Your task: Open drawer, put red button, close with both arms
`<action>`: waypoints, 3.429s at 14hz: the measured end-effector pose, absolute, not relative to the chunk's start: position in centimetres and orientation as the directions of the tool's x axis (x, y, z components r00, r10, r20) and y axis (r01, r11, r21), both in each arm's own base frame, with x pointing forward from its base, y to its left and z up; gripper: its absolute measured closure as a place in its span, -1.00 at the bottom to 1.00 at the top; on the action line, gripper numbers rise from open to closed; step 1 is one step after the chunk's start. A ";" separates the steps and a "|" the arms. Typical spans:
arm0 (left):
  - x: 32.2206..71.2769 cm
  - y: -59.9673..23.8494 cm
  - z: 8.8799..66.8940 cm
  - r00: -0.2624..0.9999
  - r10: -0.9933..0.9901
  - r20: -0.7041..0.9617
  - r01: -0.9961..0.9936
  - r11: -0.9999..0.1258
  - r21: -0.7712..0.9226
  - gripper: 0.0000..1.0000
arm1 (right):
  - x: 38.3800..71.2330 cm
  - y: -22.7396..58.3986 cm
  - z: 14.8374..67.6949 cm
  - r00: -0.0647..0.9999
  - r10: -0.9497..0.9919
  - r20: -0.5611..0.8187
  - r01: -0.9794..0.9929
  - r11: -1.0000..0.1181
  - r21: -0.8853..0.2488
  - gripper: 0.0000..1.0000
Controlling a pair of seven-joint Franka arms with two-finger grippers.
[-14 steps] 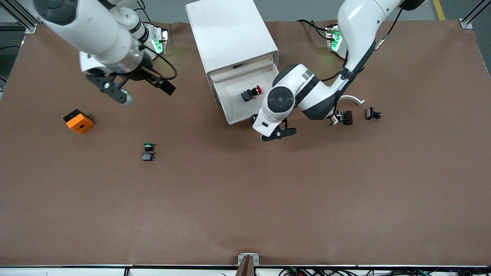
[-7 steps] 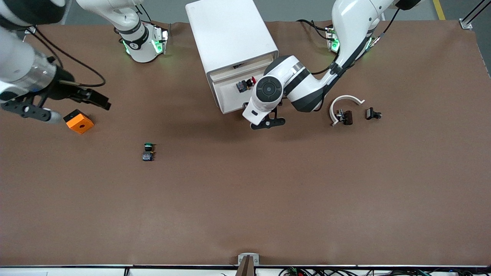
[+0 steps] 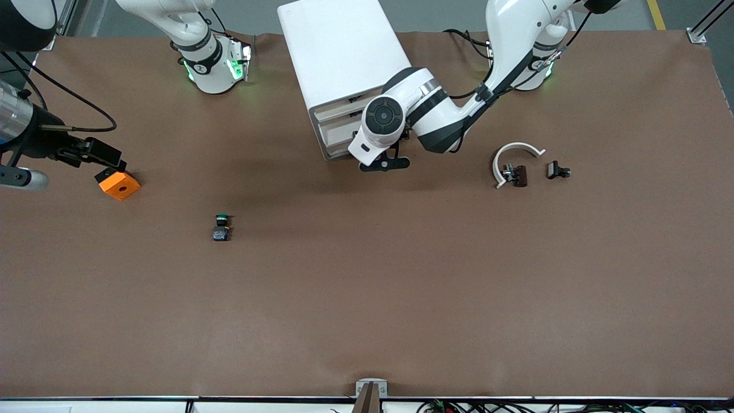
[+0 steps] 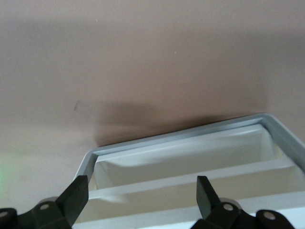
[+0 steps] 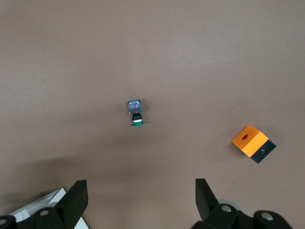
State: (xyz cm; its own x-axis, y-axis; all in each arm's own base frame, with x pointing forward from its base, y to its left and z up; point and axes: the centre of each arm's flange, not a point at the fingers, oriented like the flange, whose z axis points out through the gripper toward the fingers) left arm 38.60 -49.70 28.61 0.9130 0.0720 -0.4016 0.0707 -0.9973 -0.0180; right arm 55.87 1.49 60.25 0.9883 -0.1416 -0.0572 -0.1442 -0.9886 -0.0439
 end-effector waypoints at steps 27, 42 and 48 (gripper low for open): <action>63.4 -23.9 40.3 0.830 0.536 -0.153 0.551 -0.831 0.077 -1.00 | 53.8 -2.4 65.3 0.991 -0.131 0.025 -0.130 -0.991 -0.042 -1.00; 60.2 -3.6 58.6 0.968 0.251 -0.008 0.249 -0.965 -0.084 -1.00 | 53.8 -2.4 65.4 0.991 -0.129 0.027 -0.128 -0.991 -0.042 -1.00; 53.3 -2.6 62.2 0.980 0.198 -0.007 0.198 -0.979 -0.048 -1.00 | 53.8 -2.4 65.5 0.991 -0.129 0.028 -0.127 -0.991 -0.042 -1.00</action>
State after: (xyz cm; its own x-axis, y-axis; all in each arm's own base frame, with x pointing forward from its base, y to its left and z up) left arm 53.35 -2.63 62.20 0.9801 0.1982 -0.0068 0.1977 -0.9791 -0.0476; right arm 53.79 -2.36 65.46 0.9913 -0.1285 0.0277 -0.1273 -0.9910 -0.0423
